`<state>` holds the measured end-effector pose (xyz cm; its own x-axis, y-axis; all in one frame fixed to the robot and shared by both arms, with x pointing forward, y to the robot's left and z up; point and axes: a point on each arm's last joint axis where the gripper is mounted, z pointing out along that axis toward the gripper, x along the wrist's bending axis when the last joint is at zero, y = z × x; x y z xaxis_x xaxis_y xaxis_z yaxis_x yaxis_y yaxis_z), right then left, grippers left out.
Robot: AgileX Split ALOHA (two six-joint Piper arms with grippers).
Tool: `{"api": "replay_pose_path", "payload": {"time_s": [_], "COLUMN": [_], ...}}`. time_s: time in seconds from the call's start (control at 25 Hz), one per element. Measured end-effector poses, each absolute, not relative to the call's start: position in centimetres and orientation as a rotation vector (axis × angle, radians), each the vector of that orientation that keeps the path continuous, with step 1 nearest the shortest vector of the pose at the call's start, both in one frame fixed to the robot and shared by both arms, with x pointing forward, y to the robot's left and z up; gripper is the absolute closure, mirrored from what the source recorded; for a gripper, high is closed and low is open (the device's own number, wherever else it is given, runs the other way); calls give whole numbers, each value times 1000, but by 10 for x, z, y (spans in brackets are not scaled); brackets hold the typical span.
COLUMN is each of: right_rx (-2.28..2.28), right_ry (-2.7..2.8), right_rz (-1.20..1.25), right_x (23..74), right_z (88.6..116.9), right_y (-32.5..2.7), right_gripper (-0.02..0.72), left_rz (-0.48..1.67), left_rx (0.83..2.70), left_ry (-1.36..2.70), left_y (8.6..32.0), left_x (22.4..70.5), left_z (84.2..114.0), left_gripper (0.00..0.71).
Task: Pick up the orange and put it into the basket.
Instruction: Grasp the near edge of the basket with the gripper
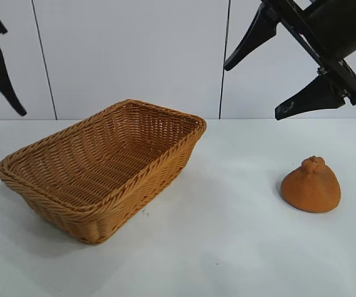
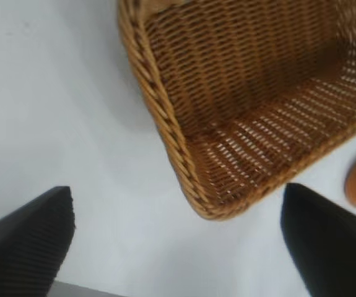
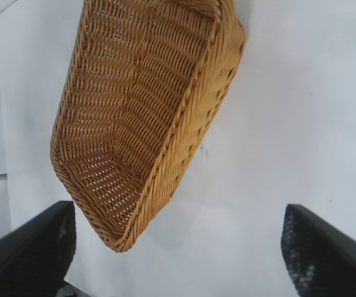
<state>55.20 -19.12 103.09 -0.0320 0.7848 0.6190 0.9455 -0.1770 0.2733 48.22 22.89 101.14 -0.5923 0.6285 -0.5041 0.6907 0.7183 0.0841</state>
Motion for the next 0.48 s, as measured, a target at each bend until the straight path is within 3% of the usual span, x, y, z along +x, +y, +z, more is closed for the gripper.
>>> {"api": "replay_pose_path", "payload": {"time_s": [0.28, 0.48], "right_rx": [-2008, -2008], "right_ry": [-1846, -1846], "right_rz": [-1006, -1006], "right_x": [552, 552], "right_z": [1031, 1031], "right_y": [-191, -191], "right_gripper": [87, 87], "left_rz": [-157, -171], "left_rx": [925, 919], "left_ry": [2391, 2457], "left_y": [229, 227], "left_x": [488, 497], "left_z": [1013, 994], "left_gripper": [68, 68]}}
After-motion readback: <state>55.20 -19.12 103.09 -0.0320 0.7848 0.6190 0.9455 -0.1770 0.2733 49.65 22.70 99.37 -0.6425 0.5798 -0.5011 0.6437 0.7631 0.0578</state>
